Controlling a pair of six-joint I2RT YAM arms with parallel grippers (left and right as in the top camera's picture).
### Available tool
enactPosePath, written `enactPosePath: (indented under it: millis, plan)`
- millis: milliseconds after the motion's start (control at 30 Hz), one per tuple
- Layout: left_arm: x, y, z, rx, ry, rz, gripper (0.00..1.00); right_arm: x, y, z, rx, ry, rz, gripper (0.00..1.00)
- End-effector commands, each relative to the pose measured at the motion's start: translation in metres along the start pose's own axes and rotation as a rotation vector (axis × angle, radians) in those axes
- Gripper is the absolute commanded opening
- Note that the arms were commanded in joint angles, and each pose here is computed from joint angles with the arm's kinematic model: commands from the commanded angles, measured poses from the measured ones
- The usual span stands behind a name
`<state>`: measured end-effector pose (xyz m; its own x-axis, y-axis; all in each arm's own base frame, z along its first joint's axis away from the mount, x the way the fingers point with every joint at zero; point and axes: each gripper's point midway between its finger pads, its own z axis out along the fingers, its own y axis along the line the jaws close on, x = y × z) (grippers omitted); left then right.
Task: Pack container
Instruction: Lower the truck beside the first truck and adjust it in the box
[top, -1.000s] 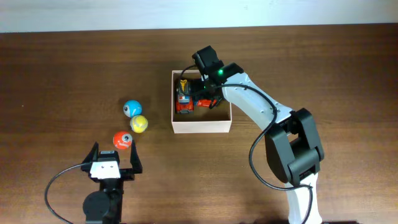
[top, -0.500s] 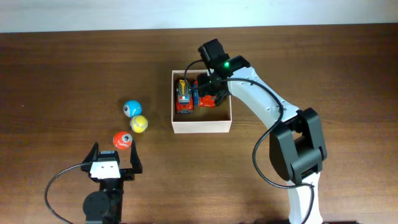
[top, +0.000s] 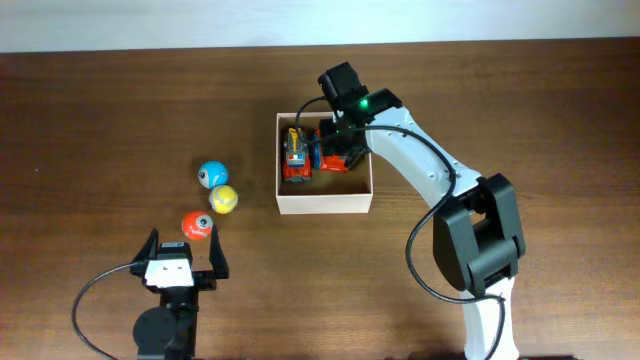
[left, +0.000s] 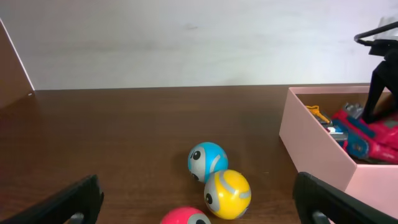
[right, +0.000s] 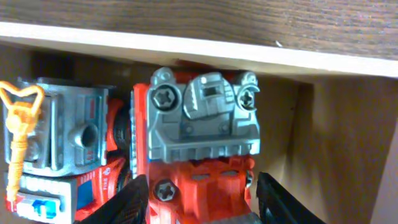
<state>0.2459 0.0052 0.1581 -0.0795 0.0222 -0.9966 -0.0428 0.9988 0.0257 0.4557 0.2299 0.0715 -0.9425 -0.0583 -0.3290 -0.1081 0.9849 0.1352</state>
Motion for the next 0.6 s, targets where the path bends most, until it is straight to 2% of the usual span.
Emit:
enactPosePath:
  millis: [0,233,333,567]
  plan:
    - [0.000,-0.001,0.000,0.005,-0.004,0.015,0.99,-0.011,0.001,-0.016,-0.003,-0.044,-0.004,0.50]
    - [0.000,-0.001,0.000,0.005,-0.004,0.015,0.99,-0.012,0.000,-0.016,0.003,-0.048,-0.004,0.51]
    - [0.000,-0.001,0.000,0.005,-0.004,0.015,0.99,-0.013,0.001,-0.016,0.001,-0.051,-0.006,0.64]
    - [0.000,-0.001,0.000,0.005,-0.004,0.015,0.99,-0.033,0.010,-0.047,-0.018,-0.094,-0.031,0.65]
